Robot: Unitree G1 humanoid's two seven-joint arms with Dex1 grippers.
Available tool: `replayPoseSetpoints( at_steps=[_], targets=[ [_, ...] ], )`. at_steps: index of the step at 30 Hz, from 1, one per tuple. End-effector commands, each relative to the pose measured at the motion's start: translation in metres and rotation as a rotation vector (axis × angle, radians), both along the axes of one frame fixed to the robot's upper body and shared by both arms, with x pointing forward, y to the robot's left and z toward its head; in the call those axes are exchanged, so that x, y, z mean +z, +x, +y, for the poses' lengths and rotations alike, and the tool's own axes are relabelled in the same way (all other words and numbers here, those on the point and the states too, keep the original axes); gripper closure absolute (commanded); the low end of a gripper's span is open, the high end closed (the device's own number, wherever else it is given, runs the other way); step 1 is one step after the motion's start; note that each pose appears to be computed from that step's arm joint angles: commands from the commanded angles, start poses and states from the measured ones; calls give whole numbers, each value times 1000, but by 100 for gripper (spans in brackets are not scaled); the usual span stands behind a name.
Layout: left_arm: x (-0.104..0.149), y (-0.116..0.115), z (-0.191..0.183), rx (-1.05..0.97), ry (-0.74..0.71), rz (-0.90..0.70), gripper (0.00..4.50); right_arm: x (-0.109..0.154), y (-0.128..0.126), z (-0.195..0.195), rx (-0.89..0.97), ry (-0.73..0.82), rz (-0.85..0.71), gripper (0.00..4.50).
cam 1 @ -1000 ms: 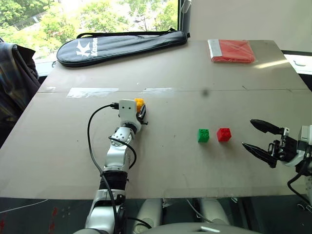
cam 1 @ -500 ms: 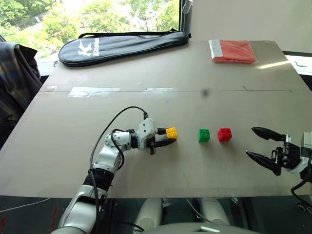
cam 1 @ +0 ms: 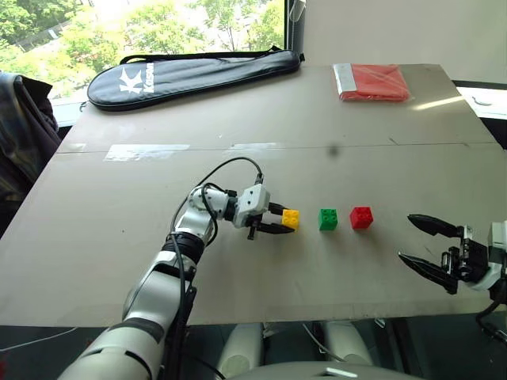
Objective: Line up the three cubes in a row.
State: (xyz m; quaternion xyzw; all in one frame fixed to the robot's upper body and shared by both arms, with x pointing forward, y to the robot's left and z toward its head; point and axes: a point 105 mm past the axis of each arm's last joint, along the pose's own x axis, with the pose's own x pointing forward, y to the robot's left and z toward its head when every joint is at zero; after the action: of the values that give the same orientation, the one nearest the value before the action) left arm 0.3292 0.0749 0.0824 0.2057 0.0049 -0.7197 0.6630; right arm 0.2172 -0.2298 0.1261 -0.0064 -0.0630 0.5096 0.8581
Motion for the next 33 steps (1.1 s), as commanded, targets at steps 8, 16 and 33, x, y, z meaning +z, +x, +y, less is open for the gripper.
replayPoseSetpoints(
  at_steps=[8,16,33],
  targets=[
    [-10,1,2,38,38,37,322,5,-5,0,-20,-14,-54,0],
    [-8,7,3,90,39,-19,2,5,-3,-1,-12,-15,-53,0],
    [-7,5,-1,186,-75,-16,2,1,-3,-1,3,-17,-42,0]
  ],
)
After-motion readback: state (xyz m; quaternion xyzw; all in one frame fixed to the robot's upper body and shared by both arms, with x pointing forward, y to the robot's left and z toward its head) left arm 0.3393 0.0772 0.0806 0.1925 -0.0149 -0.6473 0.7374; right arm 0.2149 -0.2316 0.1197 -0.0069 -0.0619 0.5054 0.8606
